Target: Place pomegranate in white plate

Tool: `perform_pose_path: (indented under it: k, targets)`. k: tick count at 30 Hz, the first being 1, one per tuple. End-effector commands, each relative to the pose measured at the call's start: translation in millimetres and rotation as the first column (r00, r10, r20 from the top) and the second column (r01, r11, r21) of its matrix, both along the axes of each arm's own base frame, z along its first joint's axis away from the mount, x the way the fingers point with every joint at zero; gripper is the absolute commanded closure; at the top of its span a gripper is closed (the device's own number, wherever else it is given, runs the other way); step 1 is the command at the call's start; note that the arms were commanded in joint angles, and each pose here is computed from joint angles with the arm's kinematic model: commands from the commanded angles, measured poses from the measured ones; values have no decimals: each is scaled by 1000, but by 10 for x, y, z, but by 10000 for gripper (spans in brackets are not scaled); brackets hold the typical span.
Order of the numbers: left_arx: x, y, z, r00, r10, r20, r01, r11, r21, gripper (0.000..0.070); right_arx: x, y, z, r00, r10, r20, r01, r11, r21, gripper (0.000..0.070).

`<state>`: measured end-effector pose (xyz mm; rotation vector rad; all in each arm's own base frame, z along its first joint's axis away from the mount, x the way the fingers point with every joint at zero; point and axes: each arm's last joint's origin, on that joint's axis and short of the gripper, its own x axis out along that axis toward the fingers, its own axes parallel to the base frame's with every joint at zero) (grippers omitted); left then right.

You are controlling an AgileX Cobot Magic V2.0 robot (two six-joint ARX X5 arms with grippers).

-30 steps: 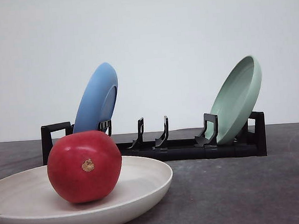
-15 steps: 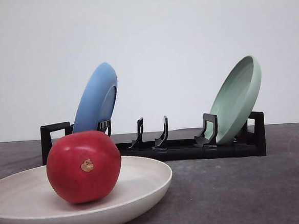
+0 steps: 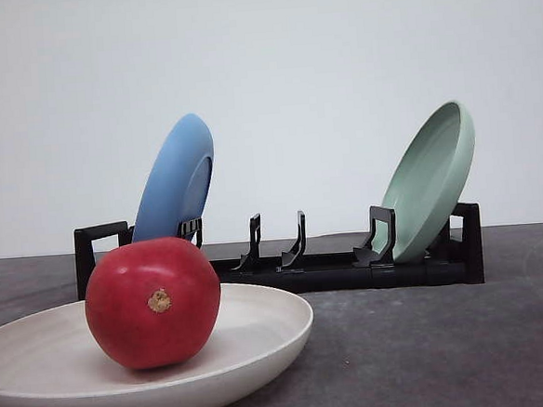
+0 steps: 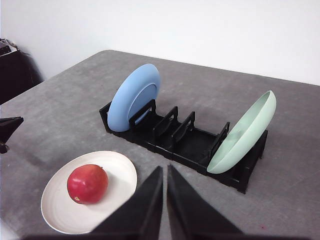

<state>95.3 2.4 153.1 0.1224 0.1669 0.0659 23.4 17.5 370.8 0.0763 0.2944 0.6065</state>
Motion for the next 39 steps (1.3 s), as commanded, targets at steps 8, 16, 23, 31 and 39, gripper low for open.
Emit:
perform_pose_path:
  k: [8, 16, 23, 31, 39]
  targets:
    - [3, 1, -36, 1000, 0, -14, 0, 1000, -6, 700, -4, -1, 32, 1000, 11, 10, -11, 1000, 12, 691]
    - [3, 1, -36, 1000, 0, -14, 0, 1000, -6, 700, -4, -1, 32, 1000, 11, 10, -11, 1000, 12, 691]
    - [3, 1, -36, 1000, 0, -14, 0, 1000, -6, 700, -4, -21, 23, 999, -27, 43, 27, 1000, -7, 691]
    - [3, 1, -36, 1000, 0, -14, 0, 1000, -6, 700, 485, 54, -399, 850, -440, 290, 445, 894, 53, 691]
    - [3, 1, -36, 1000, 0, -14, 0, 1000, -6, 700, 754, -136, -1105, 687, -680, 256, 683, 724, 90, 691]
